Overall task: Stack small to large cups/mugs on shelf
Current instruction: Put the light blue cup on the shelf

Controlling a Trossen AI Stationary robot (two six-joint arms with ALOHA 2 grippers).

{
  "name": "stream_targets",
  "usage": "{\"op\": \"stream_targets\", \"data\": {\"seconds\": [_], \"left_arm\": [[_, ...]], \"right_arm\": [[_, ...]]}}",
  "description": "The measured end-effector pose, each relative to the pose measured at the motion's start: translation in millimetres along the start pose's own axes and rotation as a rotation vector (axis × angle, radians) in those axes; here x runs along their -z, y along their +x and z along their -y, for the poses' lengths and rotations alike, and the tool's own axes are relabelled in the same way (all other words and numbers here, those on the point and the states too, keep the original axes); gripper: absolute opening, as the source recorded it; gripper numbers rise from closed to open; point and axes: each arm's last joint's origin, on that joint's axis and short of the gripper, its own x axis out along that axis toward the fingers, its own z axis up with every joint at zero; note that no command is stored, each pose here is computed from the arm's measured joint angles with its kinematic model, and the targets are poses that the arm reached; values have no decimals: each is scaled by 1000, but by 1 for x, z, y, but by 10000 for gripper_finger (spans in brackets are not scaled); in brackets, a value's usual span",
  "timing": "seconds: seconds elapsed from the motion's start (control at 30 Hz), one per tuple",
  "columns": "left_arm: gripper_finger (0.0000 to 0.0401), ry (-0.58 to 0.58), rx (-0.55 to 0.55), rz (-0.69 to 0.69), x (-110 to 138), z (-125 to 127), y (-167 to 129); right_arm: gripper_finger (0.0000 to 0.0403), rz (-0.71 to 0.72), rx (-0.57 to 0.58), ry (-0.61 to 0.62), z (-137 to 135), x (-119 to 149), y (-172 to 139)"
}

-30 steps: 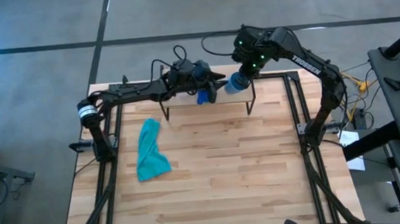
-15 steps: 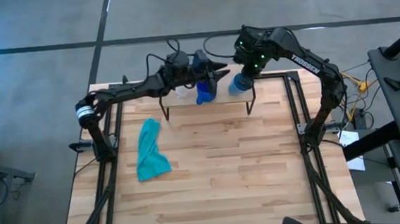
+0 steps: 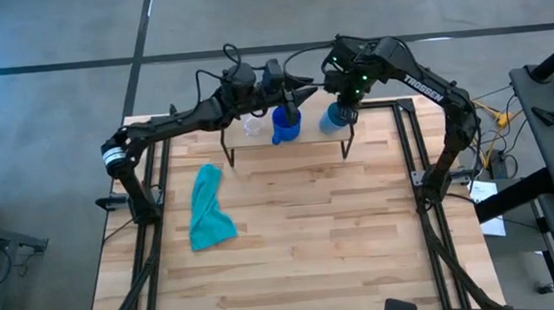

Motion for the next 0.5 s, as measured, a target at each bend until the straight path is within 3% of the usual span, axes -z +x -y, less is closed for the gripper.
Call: {"op": "stream_targets", "data": {"seconds": [0.23,0.5], "left_arm": [[123,0,0,1,0,0,0],[123,-1,-1,1,-1,-1,0]], "right_arm": [[10,17,17,12,5,0,0],[40,19,17,17,5,0,0]]}}
